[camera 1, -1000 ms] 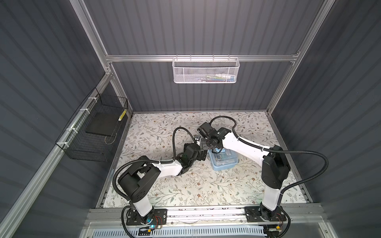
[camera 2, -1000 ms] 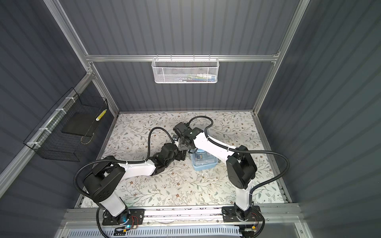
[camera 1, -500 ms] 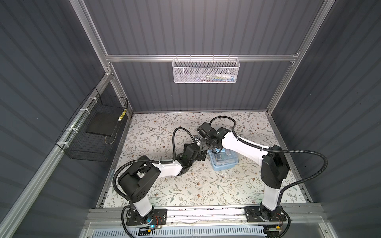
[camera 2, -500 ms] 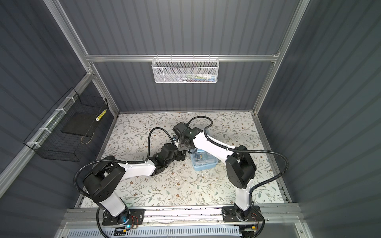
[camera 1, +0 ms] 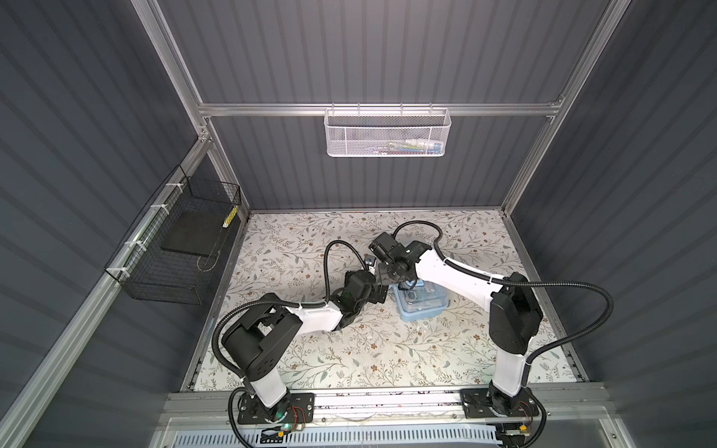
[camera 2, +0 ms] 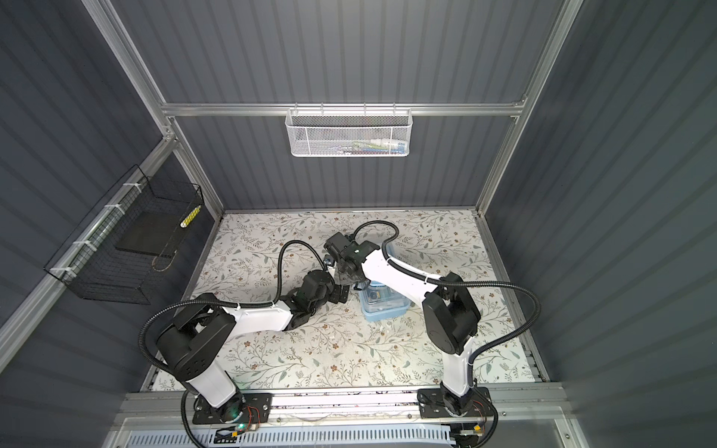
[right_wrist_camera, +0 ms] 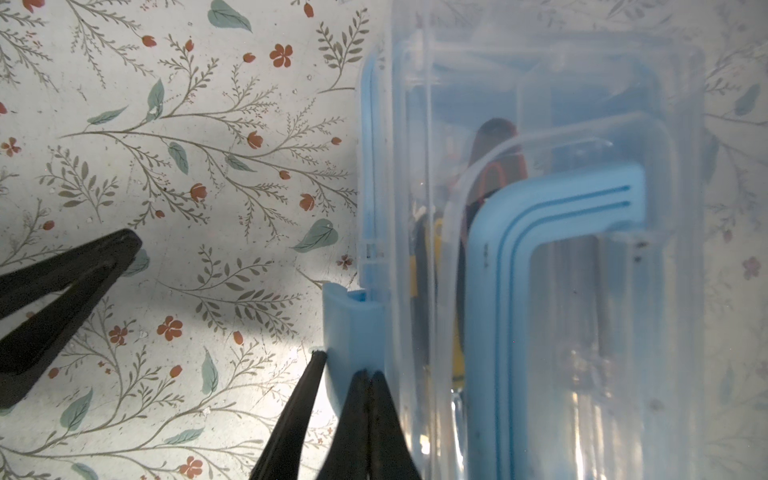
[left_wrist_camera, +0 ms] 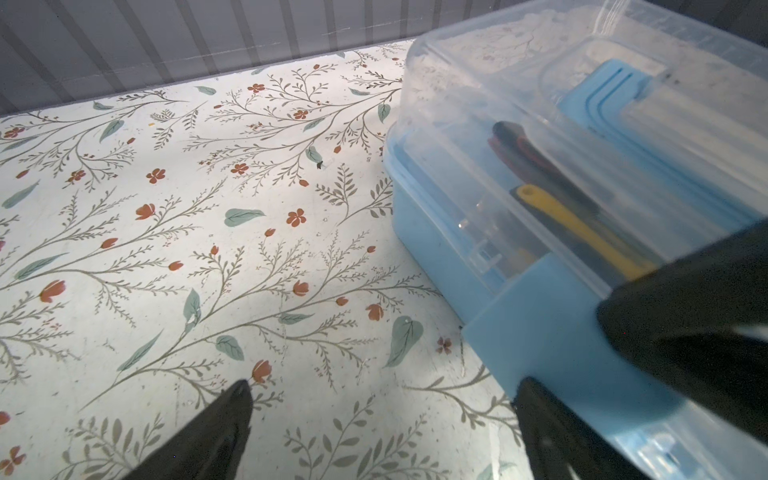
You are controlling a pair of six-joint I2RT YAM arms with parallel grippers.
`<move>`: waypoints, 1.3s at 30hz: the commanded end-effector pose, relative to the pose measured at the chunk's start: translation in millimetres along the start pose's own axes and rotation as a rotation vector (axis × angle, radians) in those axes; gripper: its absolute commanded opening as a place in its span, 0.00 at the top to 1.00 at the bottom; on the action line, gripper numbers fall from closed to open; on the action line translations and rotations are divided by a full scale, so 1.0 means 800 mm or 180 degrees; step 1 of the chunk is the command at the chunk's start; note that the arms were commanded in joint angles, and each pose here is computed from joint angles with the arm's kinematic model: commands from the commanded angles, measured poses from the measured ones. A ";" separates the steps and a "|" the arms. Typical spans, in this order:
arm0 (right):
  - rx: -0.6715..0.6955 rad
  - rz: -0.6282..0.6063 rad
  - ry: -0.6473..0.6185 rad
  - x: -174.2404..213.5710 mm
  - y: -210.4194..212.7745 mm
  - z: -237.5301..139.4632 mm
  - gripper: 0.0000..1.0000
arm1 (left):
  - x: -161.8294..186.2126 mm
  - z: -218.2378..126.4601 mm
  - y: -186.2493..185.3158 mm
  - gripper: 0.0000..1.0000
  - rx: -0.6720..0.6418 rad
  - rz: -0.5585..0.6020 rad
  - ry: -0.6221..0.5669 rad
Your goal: Pack the tool kit
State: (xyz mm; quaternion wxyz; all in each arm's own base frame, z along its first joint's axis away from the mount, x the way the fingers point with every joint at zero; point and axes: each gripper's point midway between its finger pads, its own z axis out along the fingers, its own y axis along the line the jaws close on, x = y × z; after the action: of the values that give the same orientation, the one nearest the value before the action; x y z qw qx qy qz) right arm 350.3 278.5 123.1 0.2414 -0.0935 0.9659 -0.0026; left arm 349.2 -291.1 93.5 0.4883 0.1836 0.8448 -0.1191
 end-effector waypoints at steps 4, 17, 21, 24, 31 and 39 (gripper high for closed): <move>0.0189 -0.0041 0.0123 0.014 -0.012 0.009 0.96 | -0.002 0.005 -0.007 0.00 0.0081 -0.0067 -0.0002; 0.0187 -0.0025 0.0128 0.014 -0.011 0.009 0.96 | -0.002 0.009 -0.011 0.00 0.0117 -0.0100 -0.0002; 0.0197 -0.0024 0.0132 0.015 -0.012 0.009 0.96 | -0.003 0.011 -0.012 0.00 0.0125 -0.0105 -0.0005; 0.0202 -0.0029 0.0136 0.015 -0.012 0.010 0.96 | -0.002 0.011 -0.013 0.00 0.0133 -0.0112 0.0002; 0.0207 -0.0036 0.0153 0.017 -0.012 0.012 0.96 | -0.003 0.013 -0.013 0.00 0.0137 -0.0124 -0.0001; 0.0206 -0.0032 0.0160 0.017 -0.011 0.014 0.96 | -0.002 0.014 -0.015 0.00 0.0147 -0.0123 0.0009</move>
State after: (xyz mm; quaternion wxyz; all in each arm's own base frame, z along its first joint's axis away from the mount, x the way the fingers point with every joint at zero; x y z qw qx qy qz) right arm 349.6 278.1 121.2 0.2389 -0.0909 0.9668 -0.0042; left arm 350.2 -288.9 78.4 0.4735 0.1788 0.8547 -0.1155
